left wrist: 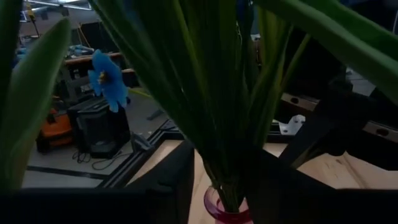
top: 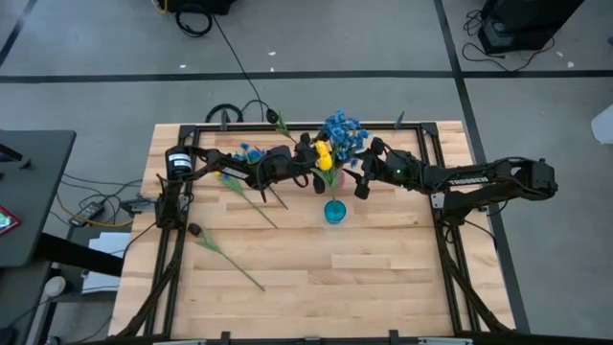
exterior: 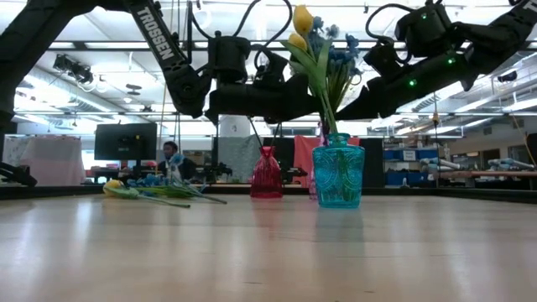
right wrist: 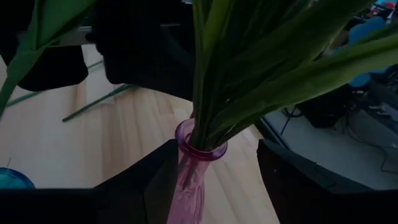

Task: Sort flowers into vase by color
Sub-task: Put the blue flowers into the pink vase

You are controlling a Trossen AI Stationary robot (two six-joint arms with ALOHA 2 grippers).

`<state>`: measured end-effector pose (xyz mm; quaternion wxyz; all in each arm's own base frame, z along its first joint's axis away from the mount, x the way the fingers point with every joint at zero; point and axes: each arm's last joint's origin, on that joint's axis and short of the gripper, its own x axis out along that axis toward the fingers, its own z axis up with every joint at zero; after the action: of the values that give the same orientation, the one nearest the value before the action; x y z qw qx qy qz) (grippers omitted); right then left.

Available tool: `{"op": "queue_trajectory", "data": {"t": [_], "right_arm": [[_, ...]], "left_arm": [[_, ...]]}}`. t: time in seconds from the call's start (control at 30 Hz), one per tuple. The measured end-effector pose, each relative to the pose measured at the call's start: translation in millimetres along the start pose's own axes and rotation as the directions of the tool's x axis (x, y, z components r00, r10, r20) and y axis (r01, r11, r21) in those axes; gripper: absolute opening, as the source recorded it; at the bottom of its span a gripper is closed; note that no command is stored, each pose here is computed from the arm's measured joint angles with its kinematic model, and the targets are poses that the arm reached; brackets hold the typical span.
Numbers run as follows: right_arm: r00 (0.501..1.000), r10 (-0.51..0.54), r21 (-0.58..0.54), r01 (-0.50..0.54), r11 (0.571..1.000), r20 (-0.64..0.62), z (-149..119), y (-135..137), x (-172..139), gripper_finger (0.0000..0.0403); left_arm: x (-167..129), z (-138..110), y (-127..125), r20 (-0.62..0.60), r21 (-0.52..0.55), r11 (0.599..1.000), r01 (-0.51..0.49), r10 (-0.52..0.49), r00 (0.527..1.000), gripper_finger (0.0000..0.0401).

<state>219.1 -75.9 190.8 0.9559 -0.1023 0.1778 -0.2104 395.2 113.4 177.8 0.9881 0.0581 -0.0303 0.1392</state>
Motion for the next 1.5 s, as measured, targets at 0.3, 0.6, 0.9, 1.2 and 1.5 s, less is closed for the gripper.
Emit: {"op": "queue_trajectory", "data": {"t": [0.3, 0.6, 0.9, 1.2, 1.5], "right_arm": [[0.996, 0.045, 0.065, -0.039, 0.997, -0.08, -7.7, 1.3, -0.9, 0.0232], [0.998, 0.068, 0.2, -0.065, 0.978, -0.007, -32.1, -2.8, 12.0, 0.0232], [0.994, 0.104, 0.198, -0.105, 0.975, 0.015, -41.8, -5.3, 42.2, 0.0229], [0.995, 0.098, 0.198, -0.101, 0.975, 0.029, -41.3, -6.0, 43.9, 0.0174], [0.996, 0.087, 0.225, -0.088, 0.97, 0.014, -42.0, -6.2, 43.7, 0.0122]], "left_arm": [[0.0, -0.1, -0.2, -0.001, 0.018, 1.0, 0.001, -0.001, 1.0, 0.0063], [0.0, -0.4, -0.2, -0.005, 0.016, 1.0, 0.001, -0.001, 1.0, 0.0059], [0.0, -1.8, -0.5, -0.019, -0.012, 1.0, 0.003, -0.003, 1.0, 0.0059], [0.0, -2.7, -0.8, -0.027, -0.014, 1.0, 0.012, -0.012, 1.0, 0.0059], [0.0, -2.7, -0.7, -0.028, -0.027, 1.0, 0.01, -0.011, 1.0, 0.0059]]}}
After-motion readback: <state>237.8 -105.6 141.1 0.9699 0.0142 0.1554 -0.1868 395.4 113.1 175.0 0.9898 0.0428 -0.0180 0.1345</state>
